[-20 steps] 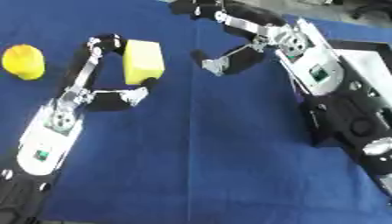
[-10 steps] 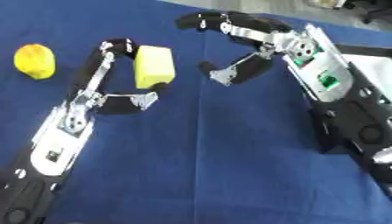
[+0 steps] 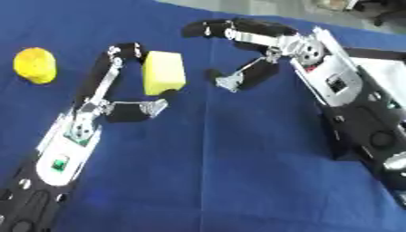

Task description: Pick up the objects with one hand, pass them to the other hand, and then place them into the box on the other side of the table.

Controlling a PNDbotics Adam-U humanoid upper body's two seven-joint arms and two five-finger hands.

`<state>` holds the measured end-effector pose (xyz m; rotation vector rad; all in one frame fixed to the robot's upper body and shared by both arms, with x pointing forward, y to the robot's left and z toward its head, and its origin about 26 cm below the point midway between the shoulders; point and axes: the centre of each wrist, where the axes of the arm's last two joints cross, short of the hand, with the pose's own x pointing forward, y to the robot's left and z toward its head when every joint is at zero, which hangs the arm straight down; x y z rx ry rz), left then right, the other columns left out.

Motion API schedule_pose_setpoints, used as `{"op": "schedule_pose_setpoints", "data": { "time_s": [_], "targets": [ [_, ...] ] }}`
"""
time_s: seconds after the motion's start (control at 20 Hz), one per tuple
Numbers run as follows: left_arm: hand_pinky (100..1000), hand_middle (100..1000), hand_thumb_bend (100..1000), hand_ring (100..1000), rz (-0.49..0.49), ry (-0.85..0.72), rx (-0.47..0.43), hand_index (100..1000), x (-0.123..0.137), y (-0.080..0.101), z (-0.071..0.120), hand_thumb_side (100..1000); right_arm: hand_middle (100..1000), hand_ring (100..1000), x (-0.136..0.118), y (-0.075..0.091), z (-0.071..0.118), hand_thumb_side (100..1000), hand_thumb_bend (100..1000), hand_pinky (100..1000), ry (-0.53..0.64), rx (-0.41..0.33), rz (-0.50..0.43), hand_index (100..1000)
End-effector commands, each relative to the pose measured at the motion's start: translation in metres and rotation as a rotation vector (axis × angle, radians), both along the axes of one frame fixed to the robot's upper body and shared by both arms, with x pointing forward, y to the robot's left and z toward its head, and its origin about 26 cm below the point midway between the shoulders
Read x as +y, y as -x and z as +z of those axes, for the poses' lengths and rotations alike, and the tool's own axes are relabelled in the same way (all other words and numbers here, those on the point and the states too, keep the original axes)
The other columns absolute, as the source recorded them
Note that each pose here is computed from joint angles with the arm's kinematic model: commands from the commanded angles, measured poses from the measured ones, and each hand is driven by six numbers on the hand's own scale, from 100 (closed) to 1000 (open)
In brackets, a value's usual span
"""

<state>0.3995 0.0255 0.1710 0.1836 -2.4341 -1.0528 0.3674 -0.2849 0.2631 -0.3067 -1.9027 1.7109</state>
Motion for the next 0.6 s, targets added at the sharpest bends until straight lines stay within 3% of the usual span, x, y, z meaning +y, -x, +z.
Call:
{"op": "schedule_pose_setpoints", "data": {
  "time_s": [0.05, 0.35, 0.6],
  "targets": [
    [770, 521, 100, 546, -0.028, 0.021, -0.035, 452, -0.0108, 0.0055, 0.0092, 238, 1000, 1000, -0.0044, 0.0006, 0.0088, 273, 100, 982, 0.018, 0.006, -0.034, 1000],
    [769, 522, 100, 547, -0.029, 0.038, -0.055, 453, -0.0151, 0.0088, 0.0098, 236, 1000, 1000, -0.0042, -0.0008, 0.0059, 283, 100, 1000, 0.025, 0.084, -0.064, 1000],
    [769, 520, 100, 547, -0.029, 0.041, -0.06, 453, -0.0177, 0.0098, 0.0093, 239, 1000, 1000, -0.0007, 0.0007, 0.007, 350, 100, 1000, 0.031, 0.148, -0.061, 1000]
  ]
}}
